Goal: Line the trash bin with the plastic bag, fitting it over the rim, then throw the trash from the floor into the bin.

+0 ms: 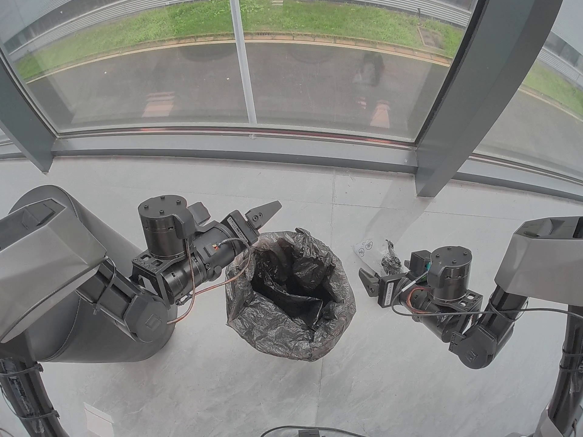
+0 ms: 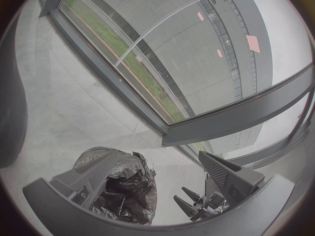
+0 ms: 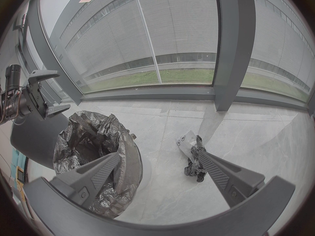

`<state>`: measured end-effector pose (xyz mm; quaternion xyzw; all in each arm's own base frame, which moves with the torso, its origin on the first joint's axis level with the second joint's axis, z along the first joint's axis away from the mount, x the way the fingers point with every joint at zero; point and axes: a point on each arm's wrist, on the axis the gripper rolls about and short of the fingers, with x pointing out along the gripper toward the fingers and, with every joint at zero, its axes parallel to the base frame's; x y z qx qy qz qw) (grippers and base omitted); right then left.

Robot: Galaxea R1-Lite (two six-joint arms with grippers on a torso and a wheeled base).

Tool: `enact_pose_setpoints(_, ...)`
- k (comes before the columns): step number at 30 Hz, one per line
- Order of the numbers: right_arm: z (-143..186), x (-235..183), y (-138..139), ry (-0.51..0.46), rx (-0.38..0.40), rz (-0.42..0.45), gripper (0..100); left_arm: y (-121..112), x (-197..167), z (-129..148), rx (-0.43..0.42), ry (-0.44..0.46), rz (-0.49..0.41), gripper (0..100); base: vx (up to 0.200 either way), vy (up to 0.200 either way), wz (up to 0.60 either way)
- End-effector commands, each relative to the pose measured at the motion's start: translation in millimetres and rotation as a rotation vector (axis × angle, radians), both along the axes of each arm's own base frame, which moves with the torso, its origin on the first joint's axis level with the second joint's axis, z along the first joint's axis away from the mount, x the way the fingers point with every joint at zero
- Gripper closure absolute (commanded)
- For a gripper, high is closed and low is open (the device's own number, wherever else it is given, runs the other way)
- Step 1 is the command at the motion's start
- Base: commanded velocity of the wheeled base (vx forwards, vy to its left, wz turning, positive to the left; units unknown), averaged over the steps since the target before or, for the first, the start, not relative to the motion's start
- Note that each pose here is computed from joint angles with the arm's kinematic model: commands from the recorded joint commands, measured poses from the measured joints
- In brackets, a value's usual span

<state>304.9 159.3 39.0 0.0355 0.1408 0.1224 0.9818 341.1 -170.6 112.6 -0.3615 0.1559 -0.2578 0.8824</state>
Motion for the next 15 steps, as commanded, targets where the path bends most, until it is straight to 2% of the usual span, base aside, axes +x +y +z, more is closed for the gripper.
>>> enact_pose_setpoints(1, -3, 1, 0, 0.008, -0.004, 0.0, 0, -1, 7, -12, 0.004, 0.025, -0.009, 0, 0.0, 0.0, 0.0)
enact_pose_setpoints(15, -11, 3, 1, 0.022, -0.012, -0.001, 0, -13, 13, -38, -0.003, 0.099, -0.036, 0, 0.0, 0.0, 0.0)
